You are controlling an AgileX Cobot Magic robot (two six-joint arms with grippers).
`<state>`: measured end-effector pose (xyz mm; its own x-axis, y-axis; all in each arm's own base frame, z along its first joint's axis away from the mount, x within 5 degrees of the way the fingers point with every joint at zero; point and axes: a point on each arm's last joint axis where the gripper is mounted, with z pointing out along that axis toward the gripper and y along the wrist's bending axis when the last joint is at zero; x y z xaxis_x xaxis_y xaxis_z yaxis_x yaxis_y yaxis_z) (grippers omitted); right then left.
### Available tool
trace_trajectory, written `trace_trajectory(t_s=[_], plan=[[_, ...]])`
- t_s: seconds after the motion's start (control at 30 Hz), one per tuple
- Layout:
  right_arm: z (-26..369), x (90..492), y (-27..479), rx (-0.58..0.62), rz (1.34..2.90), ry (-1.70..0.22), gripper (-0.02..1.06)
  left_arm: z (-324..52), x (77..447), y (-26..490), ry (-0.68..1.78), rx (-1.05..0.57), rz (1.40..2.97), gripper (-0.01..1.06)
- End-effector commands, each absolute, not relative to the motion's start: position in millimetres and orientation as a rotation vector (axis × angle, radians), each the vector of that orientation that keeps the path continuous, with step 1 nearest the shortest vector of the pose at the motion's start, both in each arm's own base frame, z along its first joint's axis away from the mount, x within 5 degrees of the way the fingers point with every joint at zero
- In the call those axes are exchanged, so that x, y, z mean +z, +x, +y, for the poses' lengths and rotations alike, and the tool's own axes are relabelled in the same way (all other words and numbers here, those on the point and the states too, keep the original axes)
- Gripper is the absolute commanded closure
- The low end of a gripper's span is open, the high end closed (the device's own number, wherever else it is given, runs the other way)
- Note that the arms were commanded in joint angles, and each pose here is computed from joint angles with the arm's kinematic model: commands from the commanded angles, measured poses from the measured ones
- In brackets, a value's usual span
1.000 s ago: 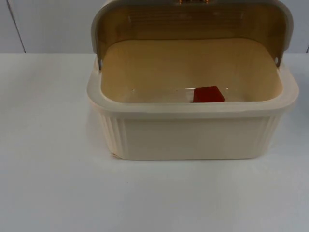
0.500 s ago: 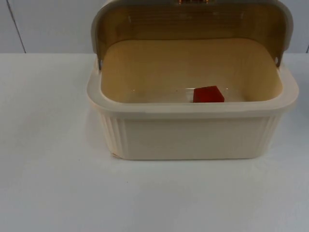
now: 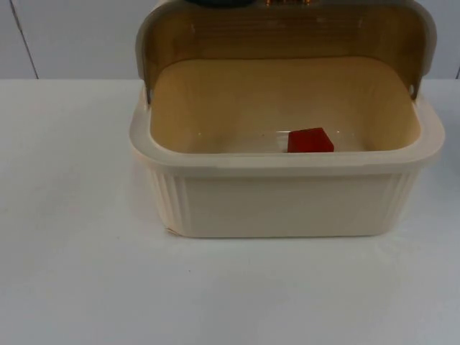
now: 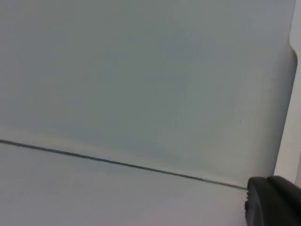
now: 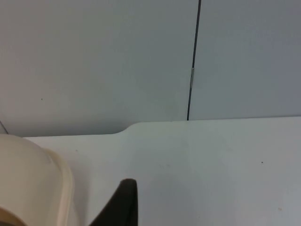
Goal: Open the box lid with the left hand, place the block into the box with the right hand, then close the box lid with the left hand.
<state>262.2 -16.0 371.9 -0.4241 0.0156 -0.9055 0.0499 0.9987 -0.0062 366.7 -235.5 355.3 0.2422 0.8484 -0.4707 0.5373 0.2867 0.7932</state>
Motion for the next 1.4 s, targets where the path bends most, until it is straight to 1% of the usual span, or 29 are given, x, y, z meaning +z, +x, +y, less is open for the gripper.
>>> trace_trajectory(t_s=[0.0, 0.1, 0.2, 0.3, 0.33, 0.37, 0.4, 0.43, 0.47, 0.5, 0.57, 0.63, 0.73, 0.9, 1.37], plan=[[-15, 372, 262, -0.04, 2.007, 0.041, 0.0, -239, 361, 365, 1.313, 0.278, 1.434, 1.05], [-15, 372, 262, -0.04, 2.007, 0.041, 0.0, -240, 361, 365, 1.307, 0.27, 1.434, 1.05], [-15, 372, 262, -0.04, 2.007, 0.041, 0.0, -241, 357, 365, 1.259, 0.184, 1.502, 1.05], [-15, 372, 262, -0.04, 2.007, 0.041, 0.0, -243, 347, 366, 1.31, 0.173, 1.539, 1.05], [-15, 372, 262, -0.04, 2.007, 0.041, 0.0, -245, 340, 365, 1.39, 0.177, 1.536, 1.05], [-15, 372, 262, -0.04, 2.007, 0.041, 0.0, -247, 327, 363, 1.518, 0.126, 1.524, 1.05], [-15, 372, 262, -0.04, 2.007, 0.041, 0.0, -247, 323, 363, 1.57, 0.076, 1.497, 1.05], [-15, 372, 262, -0.039, 2.012, 0.042, 0.0, -247, 323, 364, 1.534, -0.021, 1.515, 1.05], [-15, 372, 262, -0.039, 2.012, 0.042, 0.0, -247, 323, 364, 1.534, -0.021, 1.515, 1.05], [-15, 371, 262, -0.039, 2.014, 0.042, 0.0, -246, 324, 367, 1.492, -0.063, 1.519, 1.05], [-15, 371, 262, -0.039, 2.017, 0.042, 0.0, -243, 326, 371, 1.447, -0.045, 1.521, 1.05], [-15, 371, 262, -0.039, 2.017, 0.042, 0.0, -242, 325, 373, 1.453, -0.006, 1.514, 1.05], [-15, 371, 262, -0.039, 2.017, 0.042, 0.0, -243, 321, 375, 1.463, -0.002, 1.519, 1.05], [-15, 371, 262, -0.039, 2.017, 0.042, 0.0, -246, 306, 379, 1.483, -0.017, 1.55, 1.05], [-16, 371, 262, -0.06, 2.02, 0.027, 0.0, -247, 294, 380, 1.511, -0.046, 1.596, 1.05]])
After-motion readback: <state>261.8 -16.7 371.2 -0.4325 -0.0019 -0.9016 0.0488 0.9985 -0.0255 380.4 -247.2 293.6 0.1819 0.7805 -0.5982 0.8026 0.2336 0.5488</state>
